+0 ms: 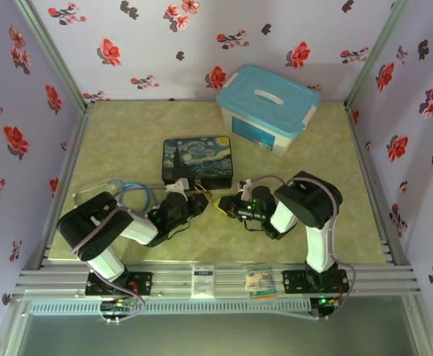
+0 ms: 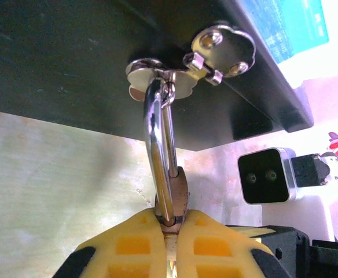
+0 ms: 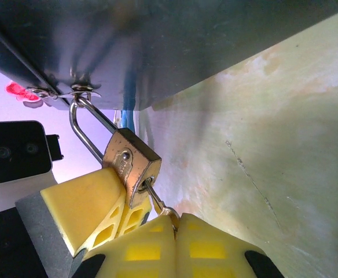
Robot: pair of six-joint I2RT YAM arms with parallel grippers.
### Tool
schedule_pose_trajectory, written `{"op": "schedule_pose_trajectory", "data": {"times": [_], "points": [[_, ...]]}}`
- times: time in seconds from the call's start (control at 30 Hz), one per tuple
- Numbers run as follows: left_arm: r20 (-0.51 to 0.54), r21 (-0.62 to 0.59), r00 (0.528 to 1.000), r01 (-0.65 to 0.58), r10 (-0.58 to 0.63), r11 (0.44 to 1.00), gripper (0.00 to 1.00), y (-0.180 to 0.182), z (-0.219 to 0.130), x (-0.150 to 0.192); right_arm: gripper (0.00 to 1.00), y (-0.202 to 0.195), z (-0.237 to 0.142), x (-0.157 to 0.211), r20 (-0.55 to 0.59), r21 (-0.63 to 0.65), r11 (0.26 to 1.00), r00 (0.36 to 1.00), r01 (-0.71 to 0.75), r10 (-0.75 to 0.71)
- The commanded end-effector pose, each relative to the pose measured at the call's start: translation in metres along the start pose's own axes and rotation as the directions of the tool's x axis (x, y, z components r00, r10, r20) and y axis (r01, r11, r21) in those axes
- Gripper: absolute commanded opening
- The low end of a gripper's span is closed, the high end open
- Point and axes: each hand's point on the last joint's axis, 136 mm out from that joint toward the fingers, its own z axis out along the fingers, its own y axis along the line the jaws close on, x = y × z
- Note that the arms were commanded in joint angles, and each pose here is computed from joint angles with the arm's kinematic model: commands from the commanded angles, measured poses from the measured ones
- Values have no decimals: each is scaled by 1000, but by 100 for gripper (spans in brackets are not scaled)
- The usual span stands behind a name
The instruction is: Unlock the padlock with the key
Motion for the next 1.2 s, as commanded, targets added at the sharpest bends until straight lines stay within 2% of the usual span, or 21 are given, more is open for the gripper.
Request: {"op": "schedule_pose_trajectory", "data": {"times": [0.0, 0.17, 0.27, 0.43, 0.57, 0.7, 0.9, 0.97, 1.17], "points": [[29, 105, 999, 25, -28, 994, 0, -30, -1, -12, 0, 22, -1, -5, 35, -58, 995, 996, 83, -81], [12, 117, 999, 47, -49, 992, 0, -32, -2, -6, 0, 24, -6, -15, 84, -42, 994, 992, 100, -96], [2, 116, 998, 63, -64, 991, 0, -28, -2, 0, 0, 29, -9, -14, 99, 1, 987, 983, 158, -157], [-10, 155, 994, 113, -112, 981, 0, -30, 1, 7, 0, 28, -17, -10, 71, 134, 955, 958, 265, -276], [-21, 179, 994, 109, -107, 978, 0, -40, 0, 11, 0, 25, -20, -11, 20, 212, 923, 943, 322, -333], [-27, 188, 994, 111, -108, 976, 0, -44, -1, 13, 0, 45, -16, -8, 12, 122, 940, 946, 319, -323], [-30, 178, 993, 114, -110, 977, 0, -39, -5, 17, 0, 56, -19, -13, 21, 18, 977, 977, 211, -211], [-36, 179, 994, 112, -107, 977, 0, -40, -6, 20, 0, 50, -23, -19, 18, 39, 983, 983, 181, -182], [-48, 198, 993, 118, -111, 973, 0, -48, -8, 29, 0, 42, -22, -18, -27, 130, 965, 973, 229, -228]]}}
